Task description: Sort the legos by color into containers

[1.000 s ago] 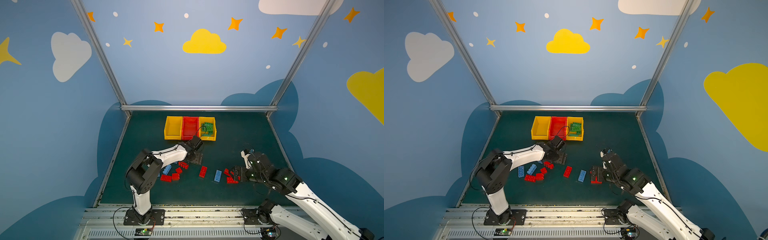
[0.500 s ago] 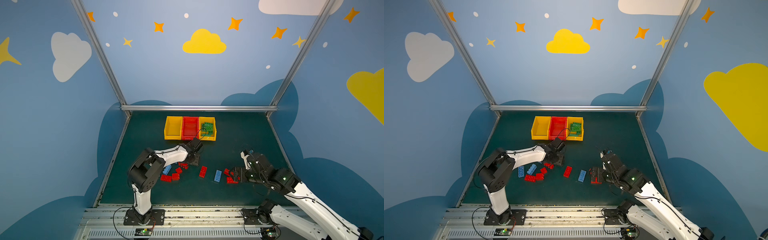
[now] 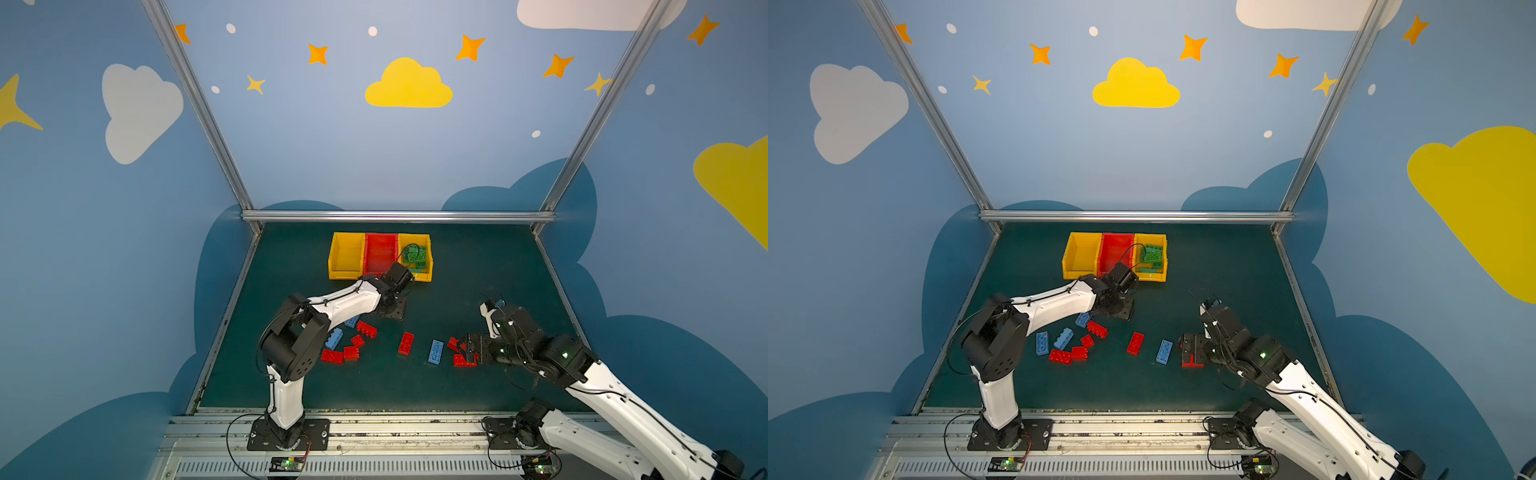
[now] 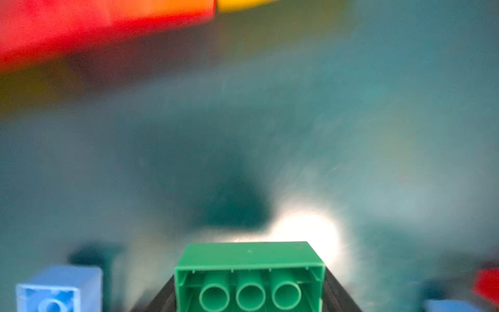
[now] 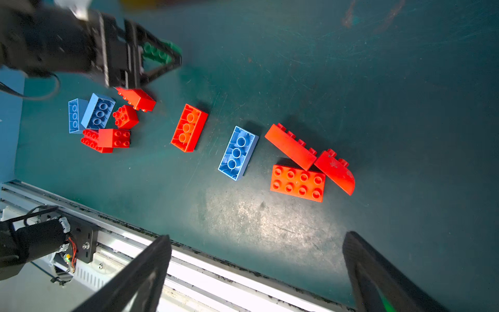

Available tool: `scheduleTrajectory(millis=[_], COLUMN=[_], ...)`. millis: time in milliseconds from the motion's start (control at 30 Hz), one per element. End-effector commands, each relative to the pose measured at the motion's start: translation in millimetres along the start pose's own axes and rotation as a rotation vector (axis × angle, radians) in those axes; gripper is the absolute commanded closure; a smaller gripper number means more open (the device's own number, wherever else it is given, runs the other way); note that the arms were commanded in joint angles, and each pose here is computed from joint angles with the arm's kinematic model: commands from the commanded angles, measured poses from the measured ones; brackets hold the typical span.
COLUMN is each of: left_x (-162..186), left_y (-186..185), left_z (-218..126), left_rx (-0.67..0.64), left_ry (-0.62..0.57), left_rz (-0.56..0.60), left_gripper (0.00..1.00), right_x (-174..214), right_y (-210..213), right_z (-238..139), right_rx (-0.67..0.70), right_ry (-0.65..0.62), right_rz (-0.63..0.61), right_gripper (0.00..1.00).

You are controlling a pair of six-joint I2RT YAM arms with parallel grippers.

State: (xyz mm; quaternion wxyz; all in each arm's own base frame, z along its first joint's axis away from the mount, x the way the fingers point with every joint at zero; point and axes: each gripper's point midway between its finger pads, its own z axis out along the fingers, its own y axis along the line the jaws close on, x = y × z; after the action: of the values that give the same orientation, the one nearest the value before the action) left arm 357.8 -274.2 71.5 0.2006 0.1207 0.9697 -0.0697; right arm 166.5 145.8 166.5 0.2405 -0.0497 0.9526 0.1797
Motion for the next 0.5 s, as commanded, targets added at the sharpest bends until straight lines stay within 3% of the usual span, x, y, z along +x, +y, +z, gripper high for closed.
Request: scheduleTrajectory(millis=[0, 167, 467], left_x=[-24, -80, -161], left_y=[-2, -17, -14], left_z=[-6, -10, 12], left_rx=[-0.039, -0.046, -0.042], left_ry=[-0.021, -0.086, -0.146], left_rz=[0.037, 0.063, 0.021], left_gripper=[0.42, 0.42, 0.41], right_x=[-13, -15, -27], right_y=[4, 2, 0], right_z=[-11, -14, -14], right_rx=[-0.005, 0.005, 0.036], right_ry=[-0.051, -0.063, -0.087], right_rz=[-0.016, -0.029, -0.041], right_gripper=[0.03, 0.03, 0.03])
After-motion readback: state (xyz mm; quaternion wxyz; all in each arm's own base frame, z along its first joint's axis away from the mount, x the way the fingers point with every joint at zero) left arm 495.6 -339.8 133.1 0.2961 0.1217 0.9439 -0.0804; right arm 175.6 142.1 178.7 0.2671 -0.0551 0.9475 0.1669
